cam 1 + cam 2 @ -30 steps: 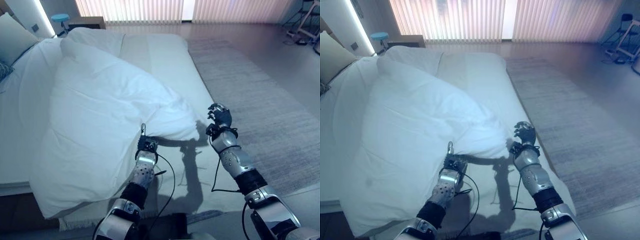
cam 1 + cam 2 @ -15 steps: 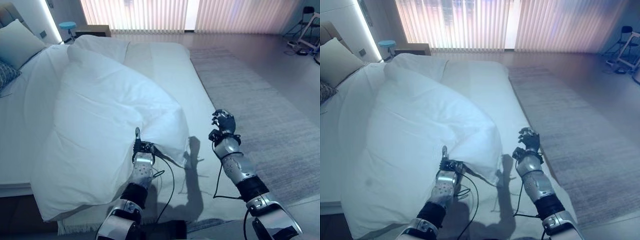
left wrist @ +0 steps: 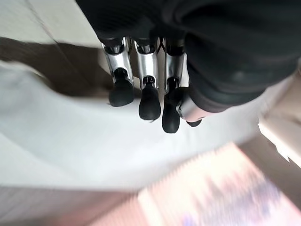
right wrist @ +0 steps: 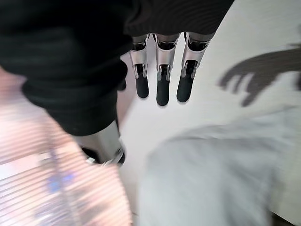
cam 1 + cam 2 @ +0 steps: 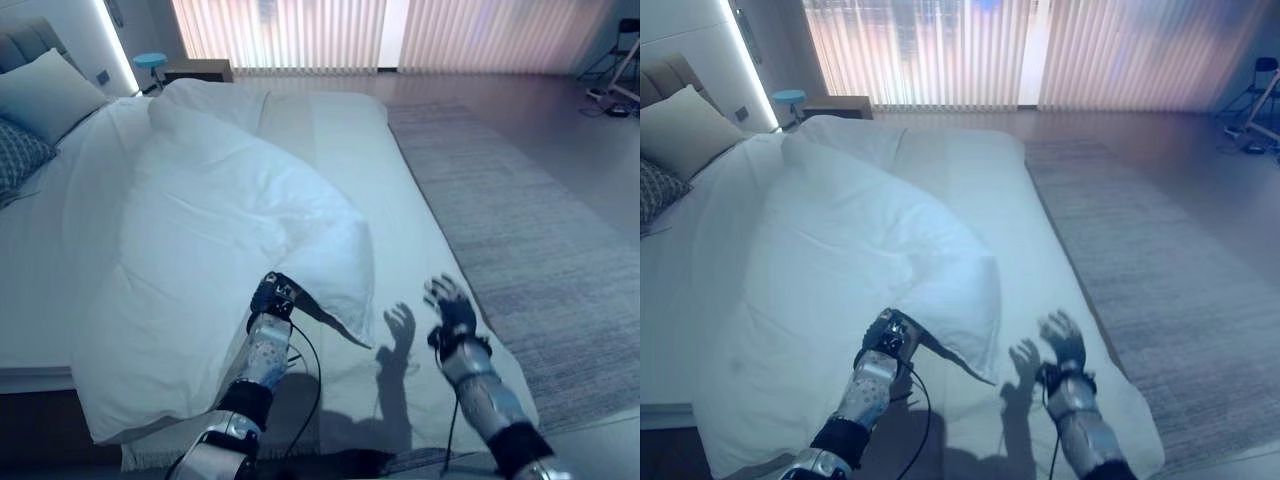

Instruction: Make the bed

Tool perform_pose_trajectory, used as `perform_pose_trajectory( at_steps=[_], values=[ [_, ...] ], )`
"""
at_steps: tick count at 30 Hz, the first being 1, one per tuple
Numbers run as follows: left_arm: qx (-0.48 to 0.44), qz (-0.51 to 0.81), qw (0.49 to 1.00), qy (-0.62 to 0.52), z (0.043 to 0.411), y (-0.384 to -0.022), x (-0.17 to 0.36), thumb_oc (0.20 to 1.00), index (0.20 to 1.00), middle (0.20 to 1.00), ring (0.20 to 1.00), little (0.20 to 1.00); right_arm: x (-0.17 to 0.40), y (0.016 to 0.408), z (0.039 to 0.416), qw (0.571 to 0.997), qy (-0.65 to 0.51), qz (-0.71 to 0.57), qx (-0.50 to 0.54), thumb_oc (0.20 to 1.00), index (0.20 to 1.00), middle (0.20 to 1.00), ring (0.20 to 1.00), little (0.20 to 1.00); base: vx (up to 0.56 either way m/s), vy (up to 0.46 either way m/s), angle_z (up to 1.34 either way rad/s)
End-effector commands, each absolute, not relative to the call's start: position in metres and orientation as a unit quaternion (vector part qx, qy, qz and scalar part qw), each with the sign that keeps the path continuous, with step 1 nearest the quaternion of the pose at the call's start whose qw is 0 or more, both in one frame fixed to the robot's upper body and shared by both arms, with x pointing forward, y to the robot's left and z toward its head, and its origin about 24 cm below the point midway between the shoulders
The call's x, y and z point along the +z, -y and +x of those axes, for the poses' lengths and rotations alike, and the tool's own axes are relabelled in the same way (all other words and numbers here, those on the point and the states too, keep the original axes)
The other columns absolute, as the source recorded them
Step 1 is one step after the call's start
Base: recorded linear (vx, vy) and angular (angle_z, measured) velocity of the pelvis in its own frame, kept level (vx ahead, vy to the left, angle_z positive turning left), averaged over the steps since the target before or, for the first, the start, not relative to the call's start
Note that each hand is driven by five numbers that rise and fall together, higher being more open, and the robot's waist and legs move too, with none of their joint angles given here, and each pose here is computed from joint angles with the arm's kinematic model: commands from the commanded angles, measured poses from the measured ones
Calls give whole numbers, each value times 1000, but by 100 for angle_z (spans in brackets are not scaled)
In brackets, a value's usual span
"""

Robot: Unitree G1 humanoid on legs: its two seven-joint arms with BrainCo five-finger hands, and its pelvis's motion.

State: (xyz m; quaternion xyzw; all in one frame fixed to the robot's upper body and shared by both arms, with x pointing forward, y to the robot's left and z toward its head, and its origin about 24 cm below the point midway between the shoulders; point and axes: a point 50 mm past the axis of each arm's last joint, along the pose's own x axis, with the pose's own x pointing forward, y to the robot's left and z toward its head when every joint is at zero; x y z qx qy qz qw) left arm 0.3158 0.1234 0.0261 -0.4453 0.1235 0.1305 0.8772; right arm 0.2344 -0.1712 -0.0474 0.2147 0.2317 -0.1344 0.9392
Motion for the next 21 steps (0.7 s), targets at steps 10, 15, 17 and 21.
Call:
perform_pose_trajectory(
  at_steps=[10, 15, 17, 21],
  values=[
    [-174, -426, 887, -39, 320, -38, 106, 200, 200, 200, 200, 200, -68, 91, 235, 832, -315, 456, -21, 1000, 1000, 1000, 1000, 1000, -62, -9, 22],
    [-229, -442, 867, -32, 311, -19, 119, 200, 200, 200, 200, 200, -69, 75, 239, 795, -325, 512, -11, 1000, 1000, 1000, 1000, 1000, -28, -10, 24],
    [-238, -450, 860, -35, 308, -15, 120, 200, 200, 200, 200, 200, -68, 74, 244, 791, -320, 520, -22, 1000, 1000, 1000, 1000, 1000, -26, -6, 12],
    [-216, -448, 866, -44, 306, -21, 111, 485, 485, 485, 485, 485, -61, 85, 256, 837, -299, 456, -39, 1000, 1000, 1000, 1000, 1000, -16, -1, 12]
  ],
)
